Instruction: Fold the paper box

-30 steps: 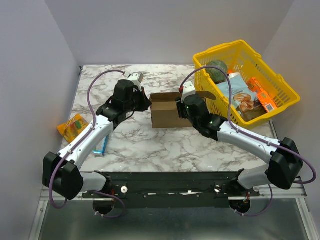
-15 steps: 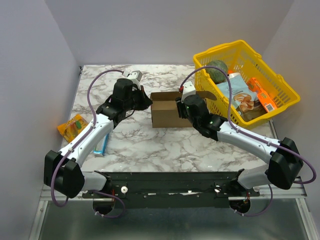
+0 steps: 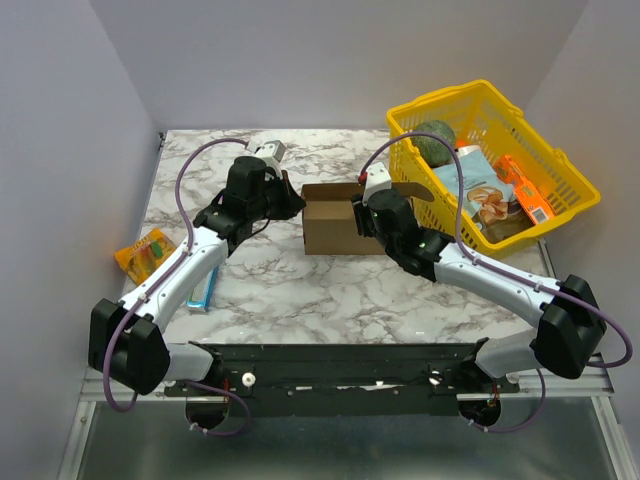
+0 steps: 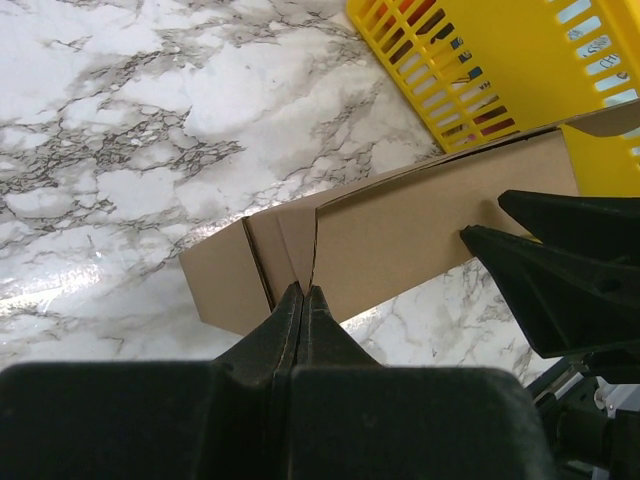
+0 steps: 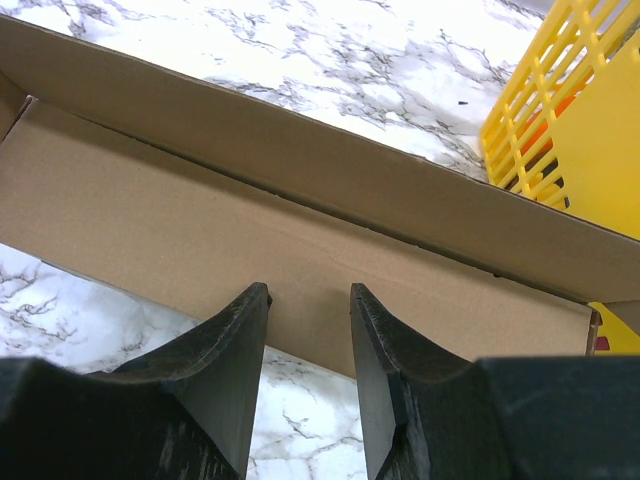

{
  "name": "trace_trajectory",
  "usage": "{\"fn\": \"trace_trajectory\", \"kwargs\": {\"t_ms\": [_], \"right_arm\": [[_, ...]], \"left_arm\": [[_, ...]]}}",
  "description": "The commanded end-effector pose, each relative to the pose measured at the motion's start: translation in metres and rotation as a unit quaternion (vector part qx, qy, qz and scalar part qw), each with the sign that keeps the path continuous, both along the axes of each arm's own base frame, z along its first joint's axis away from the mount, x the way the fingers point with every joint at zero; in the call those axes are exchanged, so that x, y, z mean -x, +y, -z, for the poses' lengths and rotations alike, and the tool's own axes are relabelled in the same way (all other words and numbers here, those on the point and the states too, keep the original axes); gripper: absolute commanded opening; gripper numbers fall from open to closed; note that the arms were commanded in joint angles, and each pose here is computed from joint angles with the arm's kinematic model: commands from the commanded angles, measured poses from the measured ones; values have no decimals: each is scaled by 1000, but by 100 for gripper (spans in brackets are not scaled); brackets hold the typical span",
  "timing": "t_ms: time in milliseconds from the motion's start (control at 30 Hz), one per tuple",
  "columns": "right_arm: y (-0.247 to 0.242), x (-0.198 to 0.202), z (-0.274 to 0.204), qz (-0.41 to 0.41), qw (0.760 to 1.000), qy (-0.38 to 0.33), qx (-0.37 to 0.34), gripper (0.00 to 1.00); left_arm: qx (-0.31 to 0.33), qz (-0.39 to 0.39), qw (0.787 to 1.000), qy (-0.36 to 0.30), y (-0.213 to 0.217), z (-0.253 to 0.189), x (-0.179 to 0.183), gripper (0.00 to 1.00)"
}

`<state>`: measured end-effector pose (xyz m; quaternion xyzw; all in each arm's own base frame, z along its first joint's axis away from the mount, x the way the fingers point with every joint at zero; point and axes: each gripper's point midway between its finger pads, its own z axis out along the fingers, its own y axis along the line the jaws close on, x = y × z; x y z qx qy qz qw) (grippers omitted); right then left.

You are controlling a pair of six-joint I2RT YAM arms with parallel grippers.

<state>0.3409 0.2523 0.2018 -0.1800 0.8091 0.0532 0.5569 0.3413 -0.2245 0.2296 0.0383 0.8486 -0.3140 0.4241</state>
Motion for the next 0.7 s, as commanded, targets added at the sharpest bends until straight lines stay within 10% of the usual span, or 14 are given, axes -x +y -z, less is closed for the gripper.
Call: {"fn": "trace_trajectory", "kwargs": {"t_ms": [0,667], "right_arm": [[-16,26,69,-15,991,97,87,48],[-17,27,68,-15,992,96,85,48]], "left_arm": [[-11,29,999,12,-5,11,11,0],[-36,24,999,25,4,33,18,0]]}}
